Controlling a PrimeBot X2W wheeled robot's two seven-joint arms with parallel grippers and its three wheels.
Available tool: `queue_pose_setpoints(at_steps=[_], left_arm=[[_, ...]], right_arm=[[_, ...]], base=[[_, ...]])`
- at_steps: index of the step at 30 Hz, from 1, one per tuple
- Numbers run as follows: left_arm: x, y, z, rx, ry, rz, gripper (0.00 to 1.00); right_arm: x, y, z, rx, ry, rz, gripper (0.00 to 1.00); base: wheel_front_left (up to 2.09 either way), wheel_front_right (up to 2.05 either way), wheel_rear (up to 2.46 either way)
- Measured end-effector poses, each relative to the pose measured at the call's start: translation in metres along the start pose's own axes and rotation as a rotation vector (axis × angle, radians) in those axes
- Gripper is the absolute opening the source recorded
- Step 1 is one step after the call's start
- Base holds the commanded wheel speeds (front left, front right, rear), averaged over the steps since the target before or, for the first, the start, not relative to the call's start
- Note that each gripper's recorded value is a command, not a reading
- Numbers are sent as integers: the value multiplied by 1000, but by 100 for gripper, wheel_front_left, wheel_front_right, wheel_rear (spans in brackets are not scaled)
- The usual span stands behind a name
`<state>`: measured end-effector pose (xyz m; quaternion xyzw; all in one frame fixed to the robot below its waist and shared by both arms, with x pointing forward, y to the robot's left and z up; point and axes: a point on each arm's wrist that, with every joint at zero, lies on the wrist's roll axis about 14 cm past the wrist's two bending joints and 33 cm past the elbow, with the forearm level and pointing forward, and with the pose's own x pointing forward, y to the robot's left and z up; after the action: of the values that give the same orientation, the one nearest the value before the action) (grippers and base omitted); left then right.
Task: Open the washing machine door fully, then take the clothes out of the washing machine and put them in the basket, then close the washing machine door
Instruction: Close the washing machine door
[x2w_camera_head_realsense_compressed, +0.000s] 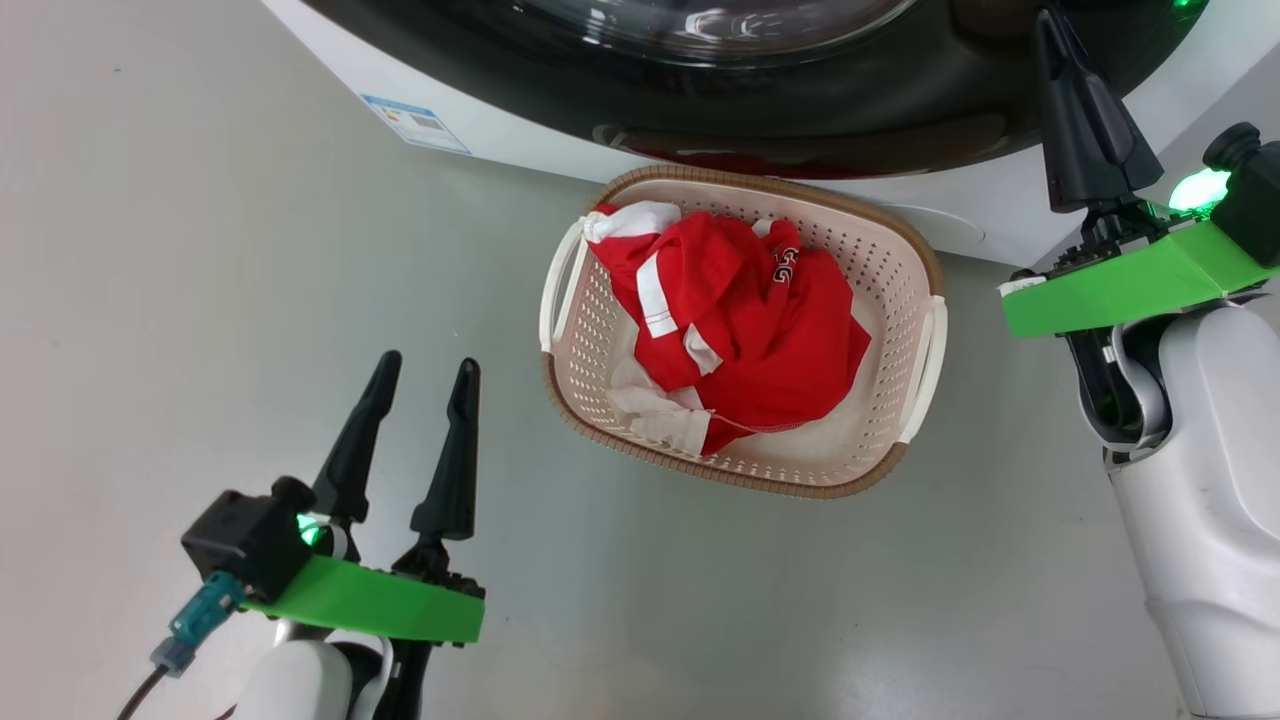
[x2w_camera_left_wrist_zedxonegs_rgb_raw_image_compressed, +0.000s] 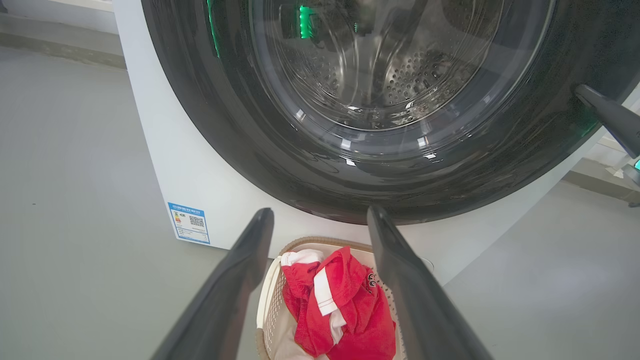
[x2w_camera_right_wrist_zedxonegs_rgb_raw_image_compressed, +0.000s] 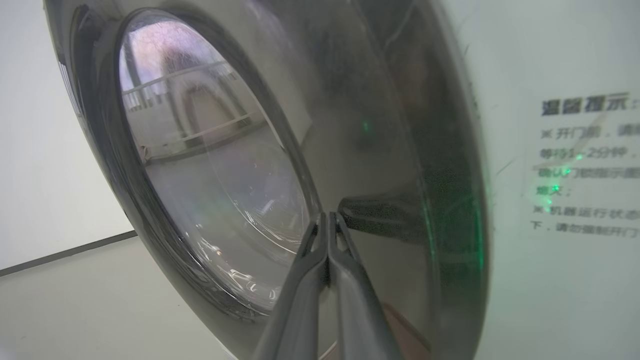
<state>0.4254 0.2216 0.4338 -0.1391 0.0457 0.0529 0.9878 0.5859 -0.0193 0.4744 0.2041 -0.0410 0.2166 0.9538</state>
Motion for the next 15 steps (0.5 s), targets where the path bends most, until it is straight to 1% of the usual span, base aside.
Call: queue_pose_setpoints(at_steps=[10,11,13,14,15], left_arm=[[-3,-2,5,-1,-11,-6,100],[-4,-3,6,0,-12,-8,100],[-6,-4,8,5,-15,-10,100],[-8,-3,9,7,-17,-8,100],[-9,-3,9,9,-18,-7,100]], right_arm=[[-1,7,14,-11,-16,6,0],[-3,8,17,-11,-18,7,2],[-9,8,19,-23,-14,1,11],[-14,8,18,-28,-5,-3,19],[-20,8,16,-31,7,-6,29]], base=[[0,0,0],[0,0,0],[0,0,0],[0,0,0],[0,0,0]])
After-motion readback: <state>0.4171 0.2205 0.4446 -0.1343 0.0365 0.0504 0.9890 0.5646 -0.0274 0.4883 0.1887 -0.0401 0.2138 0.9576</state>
